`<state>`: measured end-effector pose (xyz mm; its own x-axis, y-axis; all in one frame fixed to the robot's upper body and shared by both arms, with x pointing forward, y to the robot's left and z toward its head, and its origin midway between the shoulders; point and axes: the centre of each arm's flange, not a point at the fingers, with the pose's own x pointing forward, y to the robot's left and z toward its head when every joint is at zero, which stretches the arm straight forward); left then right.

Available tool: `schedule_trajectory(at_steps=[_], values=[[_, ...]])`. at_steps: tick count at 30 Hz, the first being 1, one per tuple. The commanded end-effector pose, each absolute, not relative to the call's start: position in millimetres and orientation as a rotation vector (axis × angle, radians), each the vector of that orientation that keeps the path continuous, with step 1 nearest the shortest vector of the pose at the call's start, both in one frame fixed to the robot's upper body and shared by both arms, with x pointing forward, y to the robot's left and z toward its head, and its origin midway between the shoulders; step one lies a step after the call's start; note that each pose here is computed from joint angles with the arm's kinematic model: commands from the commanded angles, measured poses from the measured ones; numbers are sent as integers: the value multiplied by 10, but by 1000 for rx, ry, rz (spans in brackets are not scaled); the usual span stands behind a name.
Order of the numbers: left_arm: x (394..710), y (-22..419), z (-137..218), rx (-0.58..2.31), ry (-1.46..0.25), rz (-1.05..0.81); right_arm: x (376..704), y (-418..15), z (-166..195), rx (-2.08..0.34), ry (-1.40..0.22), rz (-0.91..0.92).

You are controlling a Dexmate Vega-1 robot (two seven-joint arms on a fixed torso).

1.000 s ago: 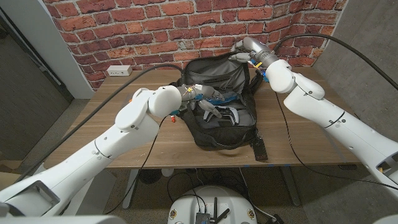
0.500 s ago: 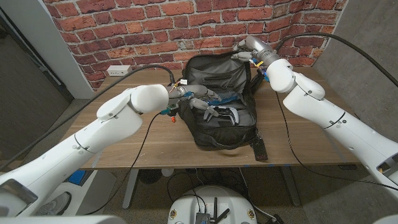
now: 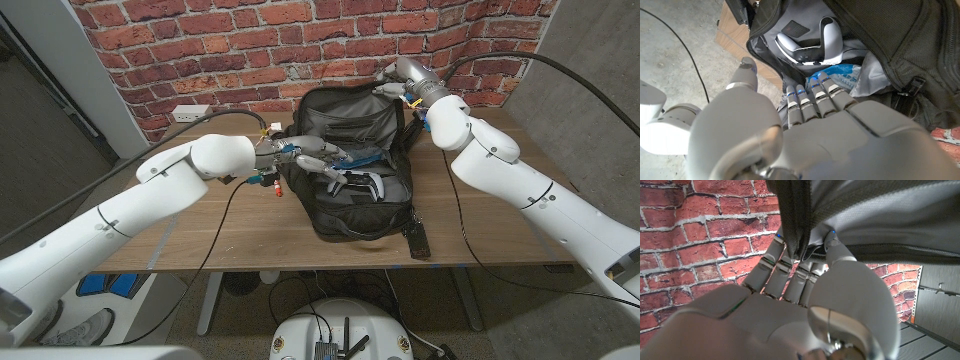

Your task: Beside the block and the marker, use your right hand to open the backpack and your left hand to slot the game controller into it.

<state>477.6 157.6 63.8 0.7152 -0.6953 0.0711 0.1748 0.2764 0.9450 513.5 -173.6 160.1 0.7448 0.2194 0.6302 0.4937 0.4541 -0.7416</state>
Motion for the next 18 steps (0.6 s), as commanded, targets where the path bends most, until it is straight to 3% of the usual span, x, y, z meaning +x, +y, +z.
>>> schedule_trajectory(at_steps=[1, 18], values=[[4802, 1769, 651, 1012, -552, -685, 5075, -1684, 1601, -1118, -734, -219], [4781, 2104, 494, 803, -525, -737, 5085, -1584, 1625, -1145, -720, -230]])
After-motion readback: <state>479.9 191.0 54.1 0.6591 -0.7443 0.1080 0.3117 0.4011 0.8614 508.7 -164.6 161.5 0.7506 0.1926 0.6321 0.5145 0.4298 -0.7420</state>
